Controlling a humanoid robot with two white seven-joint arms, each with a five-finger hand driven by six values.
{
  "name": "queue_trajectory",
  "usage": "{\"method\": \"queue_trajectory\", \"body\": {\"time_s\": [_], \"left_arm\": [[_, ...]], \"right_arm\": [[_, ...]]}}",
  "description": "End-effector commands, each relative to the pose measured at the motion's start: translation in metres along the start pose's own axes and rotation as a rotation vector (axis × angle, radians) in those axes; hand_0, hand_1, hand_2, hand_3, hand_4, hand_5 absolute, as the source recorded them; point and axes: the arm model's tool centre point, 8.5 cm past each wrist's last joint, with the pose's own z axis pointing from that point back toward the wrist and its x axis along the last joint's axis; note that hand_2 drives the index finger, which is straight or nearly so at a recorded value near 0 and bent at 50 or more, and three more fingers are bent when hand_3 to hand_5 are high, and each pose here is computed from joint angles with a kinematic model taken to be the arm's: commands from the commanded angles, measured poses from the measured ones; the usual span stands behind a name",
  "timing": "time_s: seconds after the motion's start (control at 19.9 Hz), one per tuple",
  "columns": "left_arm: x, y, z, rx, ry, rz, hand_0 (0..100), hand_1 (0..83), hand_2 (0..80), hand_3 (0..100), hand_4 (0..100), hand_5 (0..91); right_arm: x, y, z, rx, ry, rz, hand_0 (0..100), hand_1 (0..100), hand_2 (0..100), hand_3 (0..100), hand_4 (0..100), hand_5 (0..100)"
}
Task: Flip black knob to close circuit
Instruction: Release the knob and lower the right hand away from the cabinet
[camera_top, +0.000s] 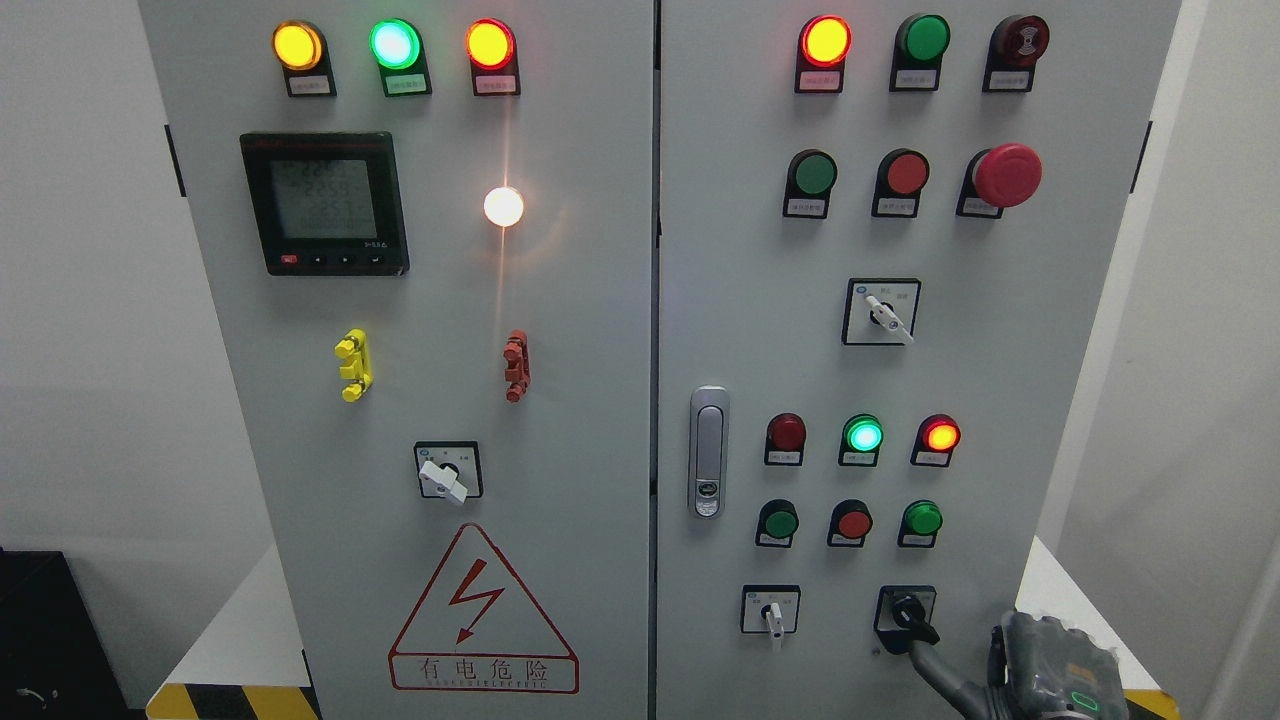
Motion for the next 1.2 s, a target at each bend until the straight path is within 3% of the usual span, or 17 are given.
{"method": "queue_trajectory", "body": {"time_s": [0.0,1.15], "left_arm": [[0.000,0.000,0.000,0.001,0.000,0.000,12,55.6,0.0,0,0,0.0],[0.000,0.000,0.000,0.001,0.000,0.000,12,55.6,0.0,0,0,0.0]], "right_arm": [[-0.003,-0.001,0.001,-0.010,0.007,-0.006,0,5,90,100,93,87],[0.029,0.022,0.022,-0.008,-0.122,-0.023,0,4,88,100,90,85]]}}
